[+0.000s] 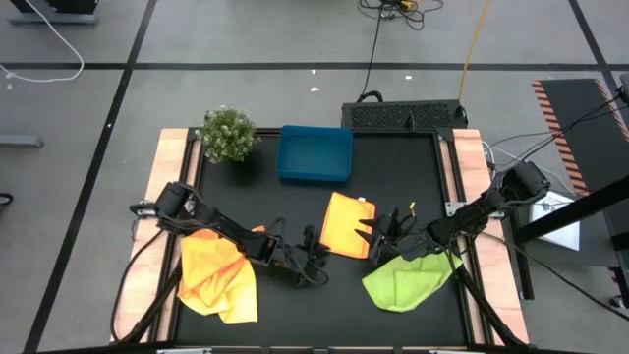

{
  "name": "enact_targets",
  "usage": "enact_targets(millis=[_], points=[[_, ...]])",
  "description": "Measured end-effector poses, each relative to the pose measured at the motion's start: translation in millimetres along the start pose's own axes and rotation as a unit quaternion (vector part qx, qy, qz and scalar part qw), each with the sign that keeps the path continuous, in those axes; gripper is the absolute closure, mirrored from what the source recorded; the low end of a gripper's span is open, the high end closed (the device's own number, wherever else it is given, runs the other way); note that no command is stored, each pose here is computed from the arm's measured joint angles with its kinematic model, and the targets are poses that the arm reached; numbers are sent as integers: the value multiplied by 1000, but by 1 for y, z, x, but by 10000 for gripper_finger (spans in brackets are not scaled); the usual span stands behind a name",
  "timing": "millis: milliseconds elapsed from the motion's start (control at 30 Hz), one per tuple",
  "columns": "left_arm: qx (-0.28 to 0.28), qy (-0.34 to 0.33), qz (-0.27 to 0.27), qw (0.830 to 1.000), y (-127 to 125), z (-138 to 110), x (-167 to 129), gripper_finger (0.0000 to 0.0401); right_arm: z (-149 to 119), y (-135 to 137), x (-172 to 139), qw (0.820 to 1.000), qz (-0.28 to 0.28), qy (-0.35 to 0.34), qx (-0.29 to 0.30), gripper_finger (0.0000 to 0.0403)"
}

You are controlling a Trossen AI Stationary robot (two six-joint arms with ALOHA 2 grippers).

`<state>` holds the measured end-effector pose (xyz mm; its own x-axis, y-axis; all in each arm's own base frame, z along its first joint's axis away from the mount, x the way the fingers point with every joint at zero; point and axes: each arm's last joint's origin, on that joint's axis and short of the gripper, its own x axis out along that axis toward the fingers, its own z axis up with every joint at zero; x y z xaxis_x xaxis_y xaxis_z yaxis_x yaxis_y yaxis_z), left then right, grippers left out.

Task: Fold microfiber towels
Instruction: Put the right orange microfiber towel into the blue bin

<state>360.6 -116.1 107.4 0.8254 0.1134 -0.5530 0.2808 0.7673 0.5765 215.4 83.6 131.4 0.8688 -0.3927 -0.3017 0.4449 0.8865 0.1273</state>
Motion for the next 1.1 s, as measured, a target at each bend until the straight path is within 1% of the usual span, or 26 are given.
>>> enact_targets(millis=[67,133,267,333,500,633,733,833,900,933,1033,1100], points=[[-3,5,4,1000,1,-3,3,163,0,1,-1,1000,2,0,0,261],[-27,-3,8,1000,4,-4,10,163,0,1,-1,1000,3,0,0,261],[-41,18,13,999,13,-7,18,162,0,1,-1,1000,4,-2,-1,261],[-33,47,14,998,18,-8,19,162,0,1,-1,1000,4,-2,-1,261],[-12,116,-11,993,33,-4,22,162,0,1,-1,1000,4,-2,-5,261],[-1,140,-40,989,39,2,22,172,0,1,-1,1000,4,-2,-8,261],[12,145,-47,988,40,4,22,196,1,2,-1,1000,12,-2,-5,261],[23,141,-58,988,39,4,22,227,3,6,-1,998,62,7,-14,261],[23,136,-69,988,40,4,22,252,3,9,-1,994,98,22,-41,261],[21,133,-73,988,40,4,23,266,2,11,-1,991,109,33,-64,262],[21,133,-76,988,40,3,23,314,-5,11,-2,982,119,71,-127,268],[20,134,-76,988,41,3,23,352,-6,12,-2,980,122,76,-137,272]])
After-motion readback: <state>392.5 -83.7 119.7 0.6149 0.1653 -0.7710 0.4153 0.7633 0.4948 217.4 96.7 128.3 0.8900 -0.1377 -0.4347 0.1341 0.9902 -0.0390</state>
